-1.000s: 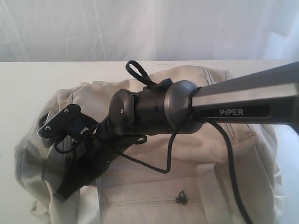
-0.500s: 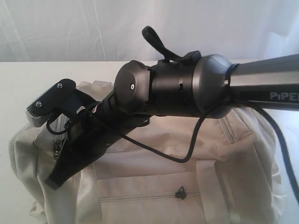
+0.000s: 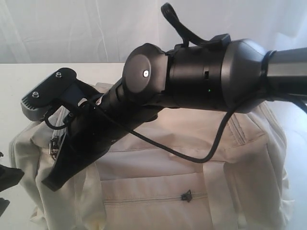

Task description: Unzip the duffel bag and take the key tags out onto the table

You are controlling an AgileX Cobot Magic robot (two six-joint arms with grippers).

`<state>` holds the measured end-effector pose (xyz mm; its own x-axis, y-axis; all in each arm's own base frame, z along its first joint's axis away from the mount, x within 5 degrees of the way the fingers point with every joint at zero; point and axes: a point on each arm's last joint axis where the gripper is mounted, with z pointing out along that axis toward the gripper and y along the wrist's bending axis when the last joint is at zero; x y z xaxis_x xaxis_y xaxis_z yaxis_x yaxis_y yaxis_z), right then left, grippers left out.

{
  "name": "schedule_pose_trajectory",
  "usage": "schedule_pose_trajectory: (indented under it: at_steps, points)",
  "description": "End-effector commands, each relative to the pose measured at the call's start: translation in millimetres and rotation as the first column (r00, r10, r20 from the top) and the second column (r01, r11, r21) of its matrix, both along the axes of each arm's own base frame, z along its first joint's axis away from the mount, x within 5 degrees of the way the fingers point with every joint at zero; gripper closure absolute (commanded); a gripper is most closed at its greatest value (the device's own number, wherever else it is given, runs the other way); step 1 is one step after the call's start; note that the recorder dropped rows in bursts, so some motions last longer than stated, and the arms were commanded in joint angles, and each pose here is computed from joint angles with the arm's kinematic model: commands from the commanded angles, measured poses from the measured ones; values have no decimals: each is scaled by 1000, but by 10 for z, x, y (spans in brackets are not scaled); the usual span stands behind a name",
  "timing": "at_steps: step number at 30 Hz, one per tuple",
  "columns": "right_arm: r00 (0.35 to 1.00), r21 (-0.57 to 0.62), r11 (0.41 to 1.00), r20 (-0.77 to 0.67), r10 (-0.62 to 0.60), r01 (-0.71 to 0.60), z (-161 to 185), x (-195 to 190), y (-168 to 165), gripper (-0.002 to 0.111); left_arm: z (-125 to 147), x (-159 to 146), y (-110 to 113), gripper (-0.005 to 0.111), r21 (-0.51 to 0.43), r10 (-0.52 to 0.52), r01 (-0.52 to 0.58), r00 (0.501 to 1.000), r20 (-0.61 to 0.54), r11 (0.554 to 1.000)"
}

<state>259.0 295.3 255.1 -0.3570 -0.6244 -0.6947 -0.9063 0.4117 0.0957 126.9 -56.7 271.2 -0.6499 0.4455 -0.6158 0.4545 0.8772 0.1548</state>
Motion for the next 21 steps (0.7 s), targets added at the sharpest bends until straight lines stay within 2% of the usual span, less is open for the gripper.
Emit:
schedule_pose_trajectory:
  at_steps: [1, 3, 5, 8, 10, 15, 18, 21]
  points:
    - [1000, 27, 1000, 5, -13, 13, 78, -13, -9, 108, -15, -5, 4, 49, -3, 3, -3, 1000, 0, 1000]
    - [1000, 7, 1000, 26, -1, 0, 87, -10, -31, 102, -24, -12, 14, 49, 9, 5, -5, 1000, -11, 1000]
    - [999, -19, 1000, 50, 13, -12, 97, -11, -53, 91, -37, -26, 29, 49, 25, 12, -11, 999, -31, 1000]
    - [998, -60, 998, 62, 3, 1, 72, 7, -82, 69, -81, -85, 58, 49, 32, 64, -61, 991, -118, 998]
    - [998, -72, 997, 59, -1, 6, 64, 7, -92, 62, -110, -130, 79, 49, 52, 86, -78, 980, -177, 996]
    - [1000, -32, 999, 21, -16, 17, 115, -20, -68, 61, -141, -192, 125, 49, 113, 93, -67, 966, -241, 991]
    - [995, -18, 997, -73, -73, 71, 117, 11, -10, 61, -135, -192, 128, 49, 113, 90, -65, 968, -233, 991]
    - [979, -63, 993, -168, -112, 103, 110, 89, 75, 61, -126, -175, 117, 49, 101, 83, -62, 973, -214, 993]
